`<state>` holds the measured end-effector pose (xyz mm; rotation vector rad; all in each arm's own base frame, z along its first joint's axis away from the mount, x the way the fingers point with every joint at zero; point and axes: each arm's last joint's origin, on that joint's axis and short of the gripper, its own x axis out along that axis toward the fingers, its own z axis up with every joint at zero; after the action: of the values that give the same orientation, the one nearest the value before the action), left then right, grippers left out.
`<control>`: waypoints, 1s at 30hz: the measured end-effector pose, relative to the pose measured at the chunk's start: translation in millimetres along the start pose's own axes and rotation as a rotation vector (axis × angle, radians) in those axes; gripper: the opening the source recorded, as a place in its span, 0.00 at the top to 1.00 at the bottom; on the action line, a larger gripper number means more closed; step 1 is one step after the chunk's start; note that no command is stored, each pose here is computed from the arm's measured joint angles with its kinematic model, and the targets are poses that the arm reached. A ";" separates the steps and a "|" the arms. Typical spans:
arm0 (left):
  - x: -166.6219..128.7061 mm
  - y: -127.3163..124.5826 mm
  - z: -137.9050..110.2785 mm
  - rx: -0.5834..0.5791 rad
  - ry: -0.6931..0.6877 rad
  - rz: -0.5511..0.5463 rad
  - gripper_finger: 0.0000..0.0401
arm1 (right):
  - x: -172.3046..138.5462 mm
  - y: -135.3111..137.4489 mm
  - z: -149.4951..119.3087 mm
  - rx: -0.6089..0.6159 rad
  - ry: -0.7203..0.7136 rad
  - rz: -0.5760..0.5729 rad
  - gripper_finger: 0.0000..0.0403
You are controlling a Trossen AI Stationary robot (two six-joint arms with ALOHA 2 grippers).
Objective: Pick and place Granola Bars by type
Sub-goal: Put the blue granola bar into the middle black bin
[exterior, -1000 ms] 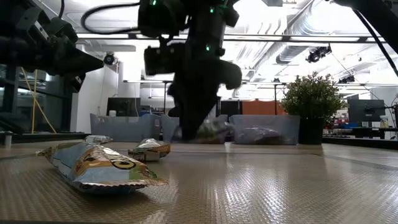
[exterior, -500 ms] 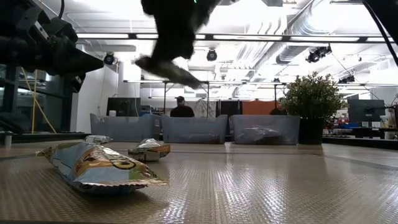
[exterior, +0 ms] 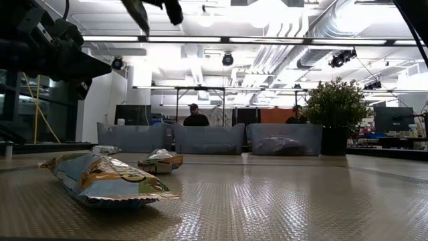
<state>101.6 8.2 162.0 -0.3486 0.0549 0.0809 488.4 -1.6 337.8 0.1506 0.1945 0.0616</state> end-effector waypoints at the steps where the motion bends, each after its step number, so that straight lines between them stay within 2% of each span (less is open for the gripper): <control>1: 0.0 0.0 0.0 0.000 0.000 0.000 1.00 | -0.6 -1.7 3.8 -0.002 -0.032 -0.001 0.82; 3: 0.0 0.0 -0.1 0.000 0.000 0.000 1.00 | -3.0 -5.3 11.2 -0.005 -0.087 -0.003 0.82; 9: 0.0 0.0 0.0 0.000 0.000 0.000 1.00 | -22.3 -25.3 32.9 -0.024 -0.132 -0.049 0.82; 14: 0.0 0.0 -0.1 0.000 0.000 0.000 1.00 | -63.4 -47.8 69.2 -0.071 -0.194 -0.131 0.82; 20: 0.0 0.0 -0.1 0.000 0.000 0.000 1.00 | -120.5 -79.5 106.4 -0.128 -0.257 -0.284 0.82; 25: 0.0 0.0 -0.1 0.000 0.000 0.000 1.00 | -157.1 -111.0 114.3 -0.155 -0.183 -0.449 0.82; 30: 0.0 0.0 -0.1 0.000 0.000 0.000 1.00 | -167.9 -153.7 93.4 -0.100 0.013 -0.555 0.82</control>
<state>101.6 8.2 161.9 -0.3487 0.0551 0.0806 349.5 -179.3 436.2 -0.0075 0.2402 -0.4796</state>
